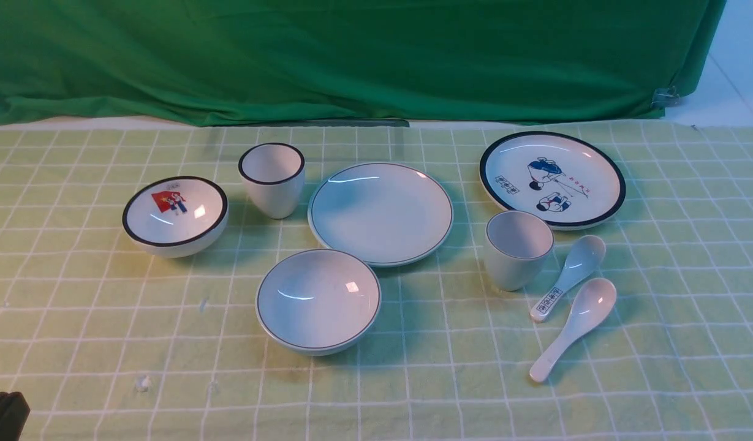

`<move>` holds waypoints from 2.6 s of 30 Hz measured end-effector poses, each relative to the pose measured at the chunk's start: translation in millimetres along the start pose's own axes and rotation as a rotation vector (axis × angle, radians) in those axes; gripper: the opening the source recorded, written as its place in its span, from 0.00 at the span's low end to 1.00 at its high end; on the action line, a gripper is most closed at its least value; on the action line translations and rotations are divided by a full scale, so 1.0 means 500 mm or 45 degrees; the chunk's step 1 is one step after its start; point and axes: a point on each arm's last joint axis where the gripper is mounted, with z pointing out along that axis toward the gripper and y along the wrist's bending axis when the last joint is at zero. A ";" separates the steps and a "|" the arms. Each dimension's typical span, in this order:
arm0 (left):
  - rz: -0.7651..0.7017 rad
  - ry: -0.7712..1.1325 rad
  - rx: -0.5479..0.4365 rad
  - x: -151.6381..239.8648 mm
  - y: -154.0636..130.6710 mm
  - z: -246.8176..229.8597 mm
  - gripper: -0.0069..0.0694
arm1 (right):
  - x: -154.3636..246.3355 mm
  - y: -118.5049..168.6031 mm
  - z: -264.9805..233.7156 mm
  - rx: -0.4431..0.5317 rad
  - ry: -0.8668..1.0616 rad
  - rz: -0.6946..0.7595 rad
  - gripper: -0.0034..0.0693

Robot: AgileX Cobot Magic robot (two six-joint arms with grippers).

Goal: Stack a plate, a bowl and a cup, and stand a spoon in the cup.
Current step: Use the left arm to grab a blue rice bowl

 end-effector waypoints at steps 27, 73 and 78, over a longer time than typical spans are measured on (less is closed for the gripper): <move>0.000 0.000 0.000 0.000 0.000 0.000 0.11 | 0.000 0.000 0.000 0.000 0.000 0.000 0.38; -0.353 -0.726 0.184 -0.405 -0.017 -0.007 0.11 | -0.331 0.023 0.082 0.094 -0.576 -0.328 0.09; -0.479 -0.249 0.096 -0.368 -0.015 0.128 0.11 | -0.297 0.026 0.202 0.030 -0.040 -0.360 0.09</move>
